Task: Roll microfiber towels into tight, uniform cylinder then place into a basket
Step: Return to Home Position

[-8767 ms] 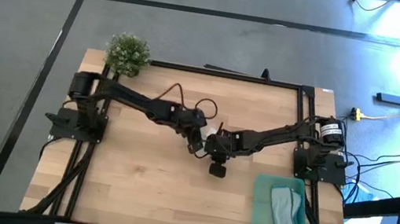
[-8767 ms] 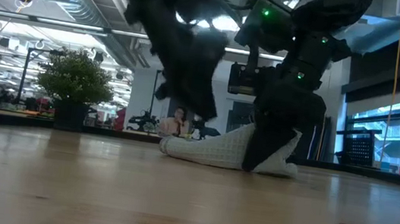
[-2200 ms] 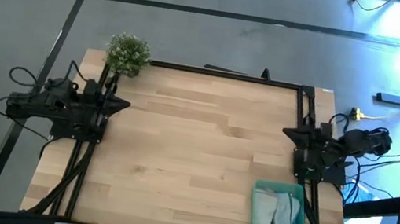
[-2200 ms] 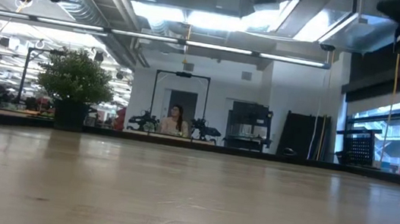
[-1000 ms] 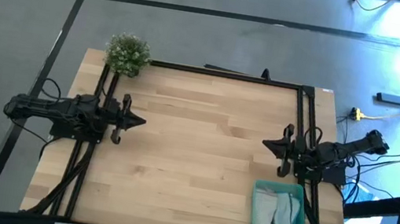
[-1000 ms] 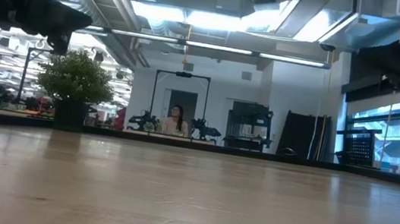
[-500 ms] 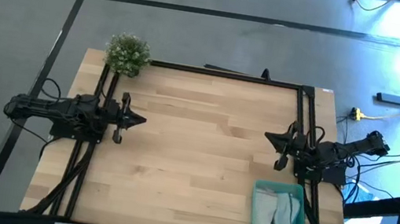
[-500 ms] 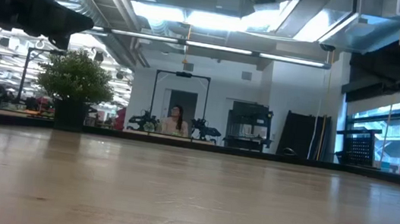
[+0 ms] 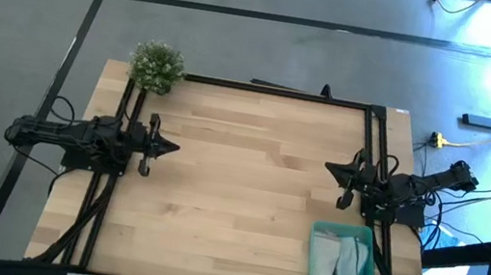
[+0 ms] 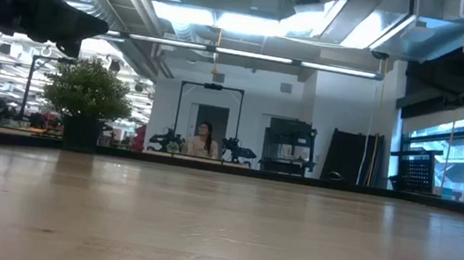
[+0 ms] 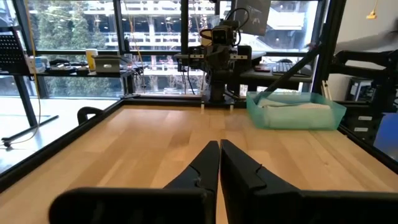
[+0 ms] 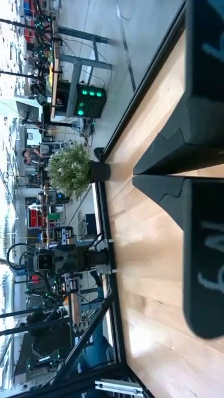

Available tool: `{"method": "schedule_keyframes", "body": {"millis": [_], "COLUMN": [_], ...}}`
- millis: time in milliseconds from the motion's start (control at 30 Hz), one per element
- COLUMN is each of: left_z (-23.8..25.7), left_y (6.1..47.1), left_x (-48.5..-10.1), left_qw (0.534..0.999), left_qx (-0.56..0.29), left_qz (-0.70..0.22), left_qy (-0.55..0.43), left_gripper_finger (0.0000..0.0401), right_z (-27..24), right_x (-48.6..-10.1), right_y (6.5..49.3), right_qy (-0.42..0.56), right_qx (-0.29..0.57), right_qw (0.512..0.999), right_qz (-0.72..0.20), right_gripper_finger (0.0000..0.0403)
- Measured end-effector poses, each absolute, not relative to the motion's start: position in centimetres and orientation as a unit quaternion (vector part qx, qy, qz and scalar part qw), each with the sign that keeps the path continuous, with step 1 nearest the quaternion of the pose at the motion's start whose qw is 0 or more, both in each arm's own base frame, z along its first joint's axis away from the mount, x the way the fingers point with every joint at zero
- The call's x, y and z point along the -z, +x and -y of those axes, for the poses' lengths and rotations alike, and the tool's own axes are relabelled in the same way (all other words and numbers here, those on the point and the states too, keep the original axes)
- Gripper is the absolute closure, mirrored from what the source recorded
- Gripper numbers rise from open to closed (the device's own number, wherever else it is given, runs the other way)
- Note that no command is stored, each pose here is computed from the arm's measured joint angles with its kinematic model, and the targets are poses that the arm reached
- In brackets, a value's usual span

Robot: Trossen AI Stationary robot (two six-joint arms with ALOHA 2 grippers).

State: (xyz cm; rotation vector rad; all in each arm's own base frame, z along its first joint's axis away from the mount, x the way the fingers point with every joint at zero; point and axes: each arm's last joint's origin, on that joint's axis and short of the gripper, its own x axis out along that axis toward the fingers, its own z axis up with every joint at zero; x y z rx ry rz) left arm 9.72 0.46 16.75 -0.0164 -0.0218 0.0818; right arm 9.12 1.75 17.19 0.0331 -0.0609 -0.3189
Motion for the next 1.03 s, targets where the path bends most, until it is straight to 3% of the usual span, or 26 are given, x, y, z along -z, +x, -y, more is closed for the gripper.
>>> {"method": "schedule_keyframes", "body": {"millis": [367,1033], "left_z": [-0.45,-0.45], "left_y": [9.72,9.72], "left_x": [-16.76,-16.76], "left_qw": [0.999,0.999], "left_qx": [-0.041,-0.041], "left_qz": [0.011,0.011], "left_qy": [-0.008,-0.008], "left_gripper_finger": [0.0373,0.0399], "right_z": [-1.75,-1.75], "right_x": [-17.19,-17.19], "right_y": [9.12,9.12], "right_qy": [0.016,0.017], "right_qx": [0.159,0.159], "right_qw": [0.987,0.987], "right_qz": [0.030,0.030], "right_gripper_finger": [0.0389,0.0389]}}
